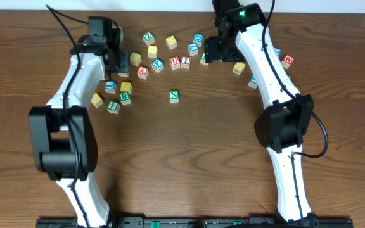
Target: Spell out NEURIPS
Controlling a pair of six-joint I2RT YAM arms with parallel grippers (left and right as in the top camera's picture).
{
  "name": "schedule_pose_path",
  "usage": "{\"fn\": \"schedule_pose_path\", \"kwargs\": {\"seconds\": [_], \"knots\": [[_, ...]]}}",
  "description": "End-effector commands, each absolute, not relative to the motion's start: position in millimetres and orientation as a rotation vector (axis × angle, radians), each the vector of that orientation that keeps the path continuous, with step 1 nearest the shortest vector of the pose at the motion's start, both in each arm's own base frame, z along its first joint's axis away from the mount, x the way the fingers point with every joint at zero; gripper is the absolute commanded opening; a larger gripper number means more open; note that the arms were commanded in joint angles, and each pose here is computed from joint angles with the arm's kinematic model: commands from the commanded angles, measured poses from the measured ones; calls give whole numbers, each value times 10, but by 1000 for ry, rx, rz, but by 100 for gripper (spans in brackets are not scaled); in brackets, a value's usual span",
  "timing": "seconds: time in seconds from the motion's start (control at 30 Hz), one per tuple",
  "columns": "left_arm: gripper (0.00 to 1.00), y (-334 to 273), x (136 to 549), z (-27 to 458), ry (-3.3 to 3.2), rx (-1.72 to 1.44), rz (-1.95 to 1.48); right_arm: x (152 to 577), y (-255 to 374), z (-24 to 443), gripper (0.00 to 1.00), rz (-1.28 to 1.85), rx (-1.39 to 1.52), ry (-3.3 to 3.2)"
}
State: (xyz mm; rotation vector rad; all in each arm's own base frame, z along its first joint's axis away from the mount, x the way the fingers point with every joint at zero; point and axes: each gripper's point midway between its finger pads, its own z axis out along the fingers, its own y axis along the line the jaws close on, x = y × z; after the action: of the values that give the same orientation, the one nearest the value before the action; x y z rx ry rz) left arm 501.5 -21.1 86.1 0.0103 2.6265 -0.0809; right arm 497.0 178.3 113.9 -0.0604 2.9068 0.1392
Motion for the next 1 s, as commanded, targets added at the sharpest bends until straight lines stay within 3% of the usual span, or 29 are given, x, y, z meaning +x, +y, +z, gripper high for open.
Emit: {"fn": "schedule_pose_path", "kwargs": {"seconds": [0.0, 0.4, 0.8, 0.97], "knots": [[35, -249, 4993, 911, 2624, 0, -81, 4990, 1690, 1401, 76, 145, -37, 2856], [36, -152, 4999, 208, 2736, -66, -10, 4976, 1675, 1395, 78, 142, -35, 2863], [36, -151, 5045, 224, 2716, -81, -9, 4978, 1675, 1396, 80, 142, -35, 2862], [37, -153, 5106, 440, 2662, -80, -14, 4989, 1689, 1400, 81, 144, -37, 2856]]}}
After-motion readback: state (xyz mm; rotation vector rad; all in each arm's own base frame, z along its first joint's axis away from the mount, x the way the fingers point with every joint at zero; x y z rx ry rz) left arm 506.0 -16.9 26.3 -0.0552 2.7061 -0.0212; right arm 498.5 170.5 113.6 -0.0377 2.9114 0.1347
